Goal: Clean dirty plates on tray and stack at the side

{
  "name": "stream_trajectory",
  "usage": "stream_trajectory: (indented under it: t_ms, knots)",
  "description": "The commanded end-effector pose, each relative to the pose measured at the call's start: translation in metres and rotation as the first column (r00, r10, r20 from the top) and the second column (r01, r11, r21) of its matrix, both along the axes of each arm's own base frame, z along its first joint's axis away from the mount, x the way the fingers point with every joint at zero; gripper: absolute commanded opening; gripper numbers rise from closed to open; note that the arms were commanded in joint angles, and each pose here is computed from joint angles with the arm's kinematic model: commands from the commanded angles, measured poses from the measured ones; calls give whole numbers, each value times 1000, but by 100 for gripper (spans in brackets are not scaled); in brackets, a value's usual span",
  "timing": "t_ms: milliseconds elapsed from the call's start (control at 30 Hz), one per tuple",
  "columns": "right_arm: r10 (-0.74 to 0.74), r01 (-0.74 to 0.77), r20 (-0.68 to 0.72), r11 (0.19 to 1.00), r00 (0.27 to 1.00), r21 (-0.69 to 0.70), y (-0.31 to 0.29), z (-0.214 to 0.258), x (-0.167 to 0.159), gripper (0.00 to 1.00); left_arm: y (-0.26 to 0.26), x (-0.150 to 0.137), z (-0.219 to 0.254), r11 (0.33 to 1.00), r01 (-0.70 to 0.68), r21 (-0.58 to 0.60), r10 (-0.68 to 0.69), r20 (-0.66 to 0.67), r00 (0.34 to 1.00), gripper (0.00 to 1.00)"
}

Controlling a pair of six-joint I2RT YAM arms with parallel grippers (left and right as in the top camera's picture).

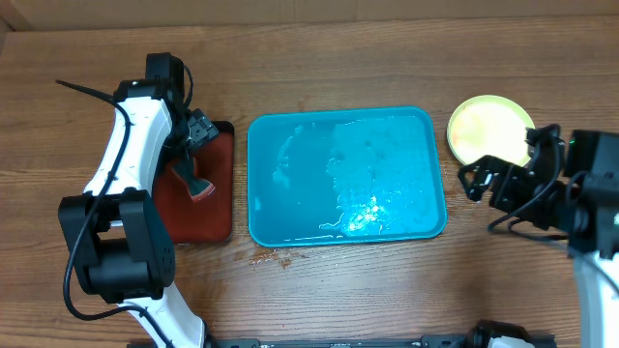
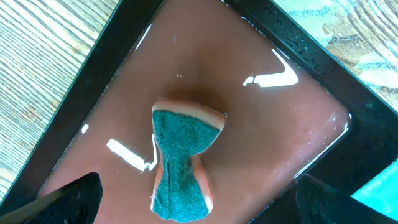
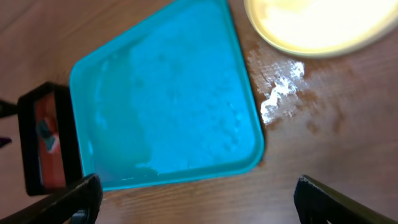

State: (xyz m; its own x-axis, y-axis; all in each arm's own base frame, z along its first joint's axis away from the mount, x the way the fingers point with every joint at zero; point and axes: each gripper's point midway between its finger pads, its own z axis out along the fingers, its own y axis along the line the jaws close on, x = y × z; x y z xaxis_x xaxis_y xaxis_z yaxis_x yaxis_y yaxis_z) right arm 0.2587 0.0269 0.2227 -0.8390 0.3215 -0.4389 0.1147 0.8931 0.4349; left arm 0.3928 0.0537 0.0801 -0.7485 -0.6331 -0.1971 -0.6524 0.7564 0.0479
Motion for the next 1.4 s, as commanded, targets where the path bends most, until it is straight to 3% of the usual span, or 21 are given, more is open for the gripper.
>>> stream_trajectory:
  t_ms: [0, 233, 467, 867, 1367]
  knots:
    - [63, -54, 134, 996, 989, -70, 14, 13, -6, 100, 3, 5, 3, 1000, -6, 1, 6, 14, 1000, 100]
    - [175, -134, 401, 983, 899, -128, 41, 25, -31, 100, 3, 5, 3, 1000, -6, 1, 6, 13, 1000, 100]
    - [171, -120, 472, 983, 865, -137, 39, 9, -50, 100, 3, 5, 3, 1000, -6, 1, 6, 14, 1000, 100]
    - [155, -76, 676, 986, 721, -146, 39, -15, -44, 100, 3, 5, 3, 1000, -6, 1, 6, 14, 1000, 100]
    - [130, -26, 786, 989, 604, -143, 35, -36, -35, 100, 3, 5, 3, 1000, -6, 1, 6, 14, 1000, 100]
